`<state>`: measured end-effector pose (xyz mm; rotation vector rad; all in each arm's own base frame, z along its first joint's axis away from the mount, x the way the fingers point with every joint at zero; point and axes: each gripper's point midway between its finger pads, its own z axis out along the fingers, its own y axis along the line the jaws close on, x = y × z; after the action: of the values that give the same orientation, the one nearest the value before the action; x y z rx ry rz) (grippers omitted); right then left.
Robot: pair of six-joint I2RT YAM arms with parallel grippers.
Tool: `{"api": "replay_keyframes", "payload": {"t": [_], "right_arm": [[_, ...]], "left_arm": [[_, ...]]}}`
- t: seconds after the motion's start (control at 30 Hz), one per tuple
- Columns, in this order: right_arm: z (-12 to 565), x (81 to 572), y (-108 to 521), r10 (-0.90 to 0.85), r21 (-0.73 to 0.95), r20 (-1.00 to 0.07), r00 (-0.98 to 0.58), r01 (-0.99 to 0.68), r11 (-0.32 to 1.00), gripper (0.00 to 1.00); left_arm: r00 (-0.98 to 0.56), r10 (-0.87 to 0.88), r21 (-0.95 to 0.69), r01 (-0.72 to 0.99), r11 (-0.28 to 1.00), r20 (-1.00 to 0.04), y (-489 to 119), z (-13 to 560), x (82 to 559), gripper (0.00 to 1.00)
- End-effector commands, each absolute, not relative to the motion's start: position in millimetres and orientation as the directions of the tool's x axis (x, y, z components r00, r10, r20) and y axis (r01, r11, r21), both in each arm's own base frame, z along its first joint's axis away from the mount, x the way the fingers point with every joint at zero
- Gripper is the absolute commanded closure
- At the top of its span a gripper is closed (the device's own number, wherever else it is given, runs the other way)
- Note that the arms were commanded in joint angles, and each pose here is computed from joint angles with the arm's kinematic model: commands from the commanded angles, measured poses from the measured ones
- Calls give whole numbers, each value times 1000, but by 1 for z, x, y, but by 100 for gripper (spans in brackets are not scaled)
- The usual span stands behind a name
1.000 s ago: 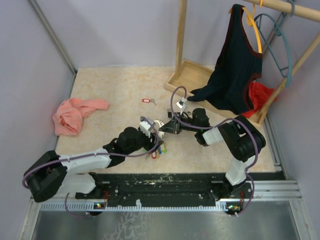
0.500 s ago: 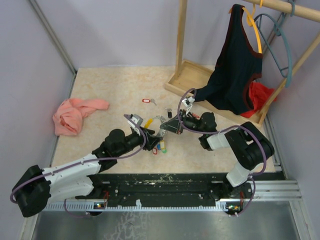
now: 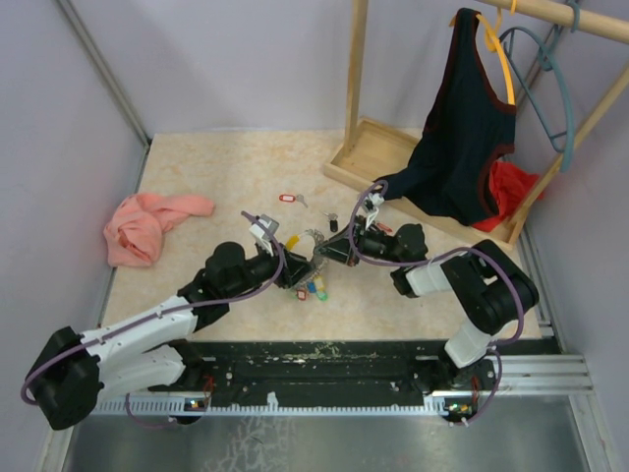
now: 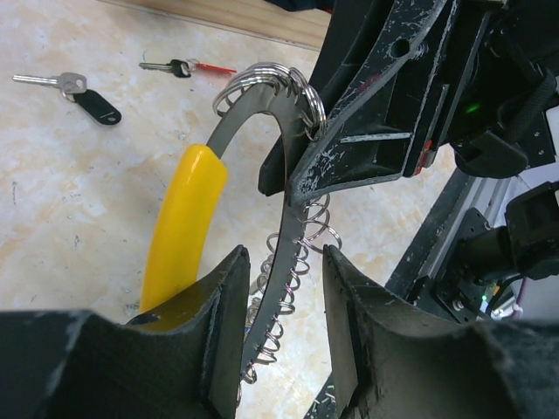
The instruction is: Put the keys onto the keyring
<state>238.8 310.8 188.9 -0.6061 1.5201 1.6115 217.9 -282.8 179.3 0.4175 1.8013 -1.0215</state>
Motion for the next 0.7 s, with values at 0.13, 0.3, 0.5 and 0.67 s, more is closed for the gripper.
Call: {"api": "replay_keyframes", "payload": {"t": [0.13,0.3,0.5,0.67], "right_arm": [[236,208,319,252,388,-884,-395,-918,-77,100],[239,204,323,237,364,-896,-374,-927,-88,100],[240,203,326,223,345,-909,-352,-936,-70,100],[241,203,325,219,333,-916,-337,-941,-56,100]], "left_arm": [[-505,-119,-477,674,564,-855,-286,173,217,55],[-516,-101,-469,658,589,-851,-283,164,221,57],[-518,-96,-471,667,577,-850,-283,163,220,75],[-508,-89,-460,675,577,-857,-282,164,219,99]]}}
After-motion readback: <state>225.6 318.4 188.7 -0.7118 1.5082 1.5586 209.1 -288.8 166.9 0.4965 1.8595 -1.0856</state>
